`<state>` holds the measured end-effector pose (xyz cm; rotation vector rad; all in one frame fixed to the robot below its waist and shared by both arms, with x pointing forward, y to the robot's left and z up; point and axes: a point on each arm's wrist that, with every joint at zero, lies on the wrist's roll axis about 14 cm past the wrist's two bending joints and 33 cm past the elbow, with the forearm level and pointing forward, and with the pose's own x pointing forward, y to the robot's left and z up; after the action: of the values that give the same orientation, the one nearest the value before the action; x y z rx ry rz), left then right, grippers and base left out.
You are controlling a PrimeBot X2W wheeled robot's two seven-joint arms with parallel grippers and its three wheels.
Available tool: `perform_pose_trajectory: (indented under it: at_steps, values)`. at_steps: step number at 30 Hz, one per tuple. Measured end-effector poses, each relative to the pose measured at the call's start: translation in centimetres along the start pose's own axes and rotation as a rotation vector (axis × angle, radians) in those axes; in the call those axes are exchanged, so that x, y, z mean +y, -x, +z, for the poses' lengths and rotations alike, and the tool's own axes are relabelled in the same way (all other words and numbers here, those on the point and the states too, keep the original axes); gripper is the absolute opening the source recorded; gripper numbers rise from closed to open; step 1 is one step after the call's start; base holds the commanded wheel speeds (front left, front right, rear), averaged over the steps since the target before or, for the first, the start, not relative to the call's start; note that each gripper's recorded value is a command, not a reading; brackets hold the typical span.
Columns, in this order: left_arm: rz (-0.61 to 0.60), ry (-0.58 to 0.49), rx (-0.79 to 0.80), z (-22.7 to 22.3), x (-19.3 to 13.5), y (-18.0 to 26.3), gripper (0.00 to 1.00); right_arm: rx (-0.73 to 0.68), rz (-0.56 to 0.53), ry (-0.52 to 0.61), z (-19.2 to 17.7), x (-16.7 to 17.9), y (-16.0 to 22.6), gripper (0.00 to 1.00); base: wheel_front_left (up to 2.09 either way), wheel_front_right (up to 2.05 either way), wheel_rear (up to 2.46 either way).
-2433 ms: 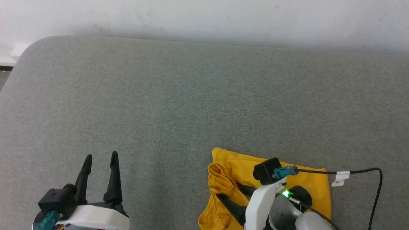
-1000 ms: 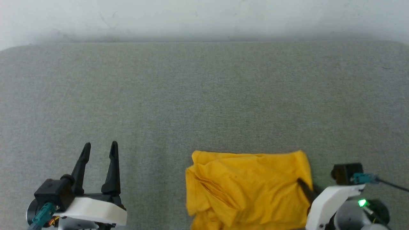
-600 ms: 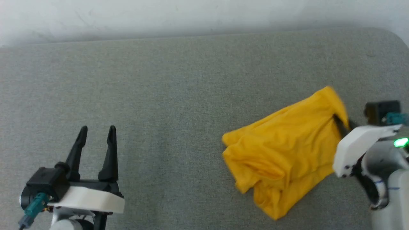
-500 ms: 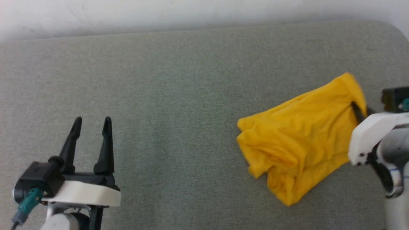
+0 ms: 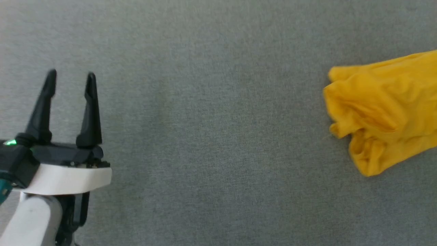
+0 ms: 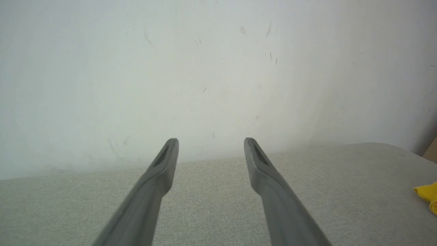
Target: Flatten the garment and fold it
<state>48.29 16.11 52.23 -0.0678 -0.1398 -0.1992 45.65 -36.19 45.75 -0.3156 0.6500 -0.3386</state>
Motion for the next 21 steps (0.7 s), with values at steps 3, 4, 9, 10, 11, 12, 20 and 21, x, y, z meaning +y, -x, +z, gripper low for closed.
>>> perform_pose_trajectory:
  at_steps: [3,4,9,10,11,12,20,21]
  values:
    - [-0.021,-0.007,-0.029,-0.4,-0.2,-1.2,1.00,0.057,-0.074,0.035,-1.5,-2.2,-1.1,0.00,0.00,0.00,0.00]
    - [-0.028,-0.008,-0.036,-0.7,-0.3,-1.6,1.00,0.076,-0.096,0.040,-2.2,-2.9,-1.4,0.00,0.00,0.00,0.00]
    - [-0.046,0.001,-0.017,-2.8,-0.3,-2.5,1.00,0.140,-0.145,0.057,-4.6,-3.9,-2.8,0.00,0.00,0.00,0.00]
    - [-0.044,0.006,-0.015,-3.2,-0.3,-2.6,1.00,0.144,-0.145,0.058,-4.9,-3.8,-3.1,0.00,0.00,0.00,0.00]
    - [-0.043,0.010,-0.011,-3.5,-0.2,-2.7,1.00,0.147,-0.144,0.061,-5.1,-3.6,-3.3,0.12,0.00,0.00,0.00]
    - [-0.043,0.013,-0.007,-3.9,-0.1,-2.7,1.00,0.146,-0.142,0.064,-5.3,-3.4,-3.6,0.33,0.00,0.00,0.00]
    - [-0.013,0.095,-0.052,-4.0,0.3,-3.6,1.00,0.129,-0.121,0.059,-5.7,-1.7,-5.3,1.00,0.00,0.00,0.00]
    - [-0.010,0.108,-0.050,-4.1,0.3,-3.6,1.00,0.120,-0.122,0.052,-5.5,-1.8,-5.3,1.00,0.00,0.00,0.00]
